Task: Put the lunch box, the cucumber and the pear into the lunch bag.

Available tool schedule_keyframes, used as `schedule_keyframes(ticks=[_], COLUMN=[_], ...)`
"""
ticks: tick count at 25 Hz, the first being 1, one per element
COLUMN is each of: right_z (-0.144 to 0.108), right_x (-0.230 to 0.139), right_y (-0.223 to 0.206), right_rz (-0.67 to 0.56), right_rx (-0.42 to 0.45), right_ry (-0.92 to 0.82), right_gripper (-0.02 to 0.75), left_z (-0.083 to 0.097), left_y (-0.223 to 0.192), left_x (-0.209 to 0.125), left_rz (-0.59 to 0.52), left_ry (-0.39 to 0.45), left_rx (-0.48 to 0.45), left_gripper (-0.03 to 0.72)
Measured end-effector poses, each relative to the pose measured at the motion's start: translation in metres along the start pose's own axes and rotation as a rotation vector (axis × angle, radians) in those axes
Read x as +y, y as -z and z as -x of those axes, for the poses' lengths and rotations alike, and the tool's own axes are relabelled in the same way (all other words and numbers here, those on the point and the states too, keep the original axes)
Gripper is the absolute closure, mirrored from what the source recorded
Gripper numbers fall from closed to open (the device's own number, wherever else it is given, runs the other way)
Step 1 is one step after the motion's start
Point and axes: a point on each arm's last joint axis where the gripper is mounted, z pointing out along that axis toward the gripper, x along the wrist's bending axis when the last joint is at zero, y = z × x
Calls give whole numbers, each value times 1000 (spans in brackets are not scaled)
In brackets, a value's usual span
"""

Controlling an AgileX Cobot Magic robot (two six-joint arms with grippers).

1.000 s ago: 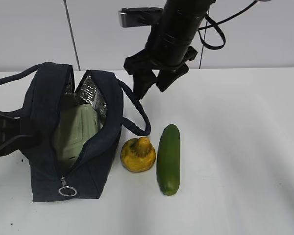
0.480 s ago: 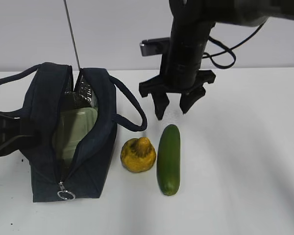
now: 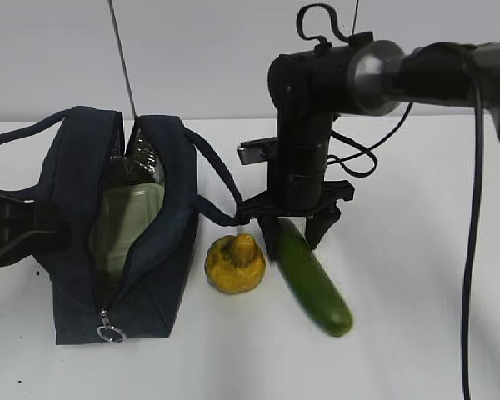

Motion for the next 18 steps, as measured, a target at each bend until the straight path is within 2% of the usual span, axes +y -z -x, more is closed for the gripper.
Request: schedule_keyframes(ticks=[4, 12, 18], right_z=[0, 0, 3], right_x=[1, 1, 2], right_y=[-7, -7, -4], right_rz=[-15, -14, 1], right_rx=[-3, -1, -38], right_ry=[-3, 20, 61], right_gripper=[239, 326, 332], left_z=[0, 0, 0], left_y=[0, 0, 0], left_x=[0, 0, 0], left_rz=[0, 0, 0], left_ry=[0, 0, 0], left_rx=[0, 0, 0], left_gripper=[704, 704, 704])
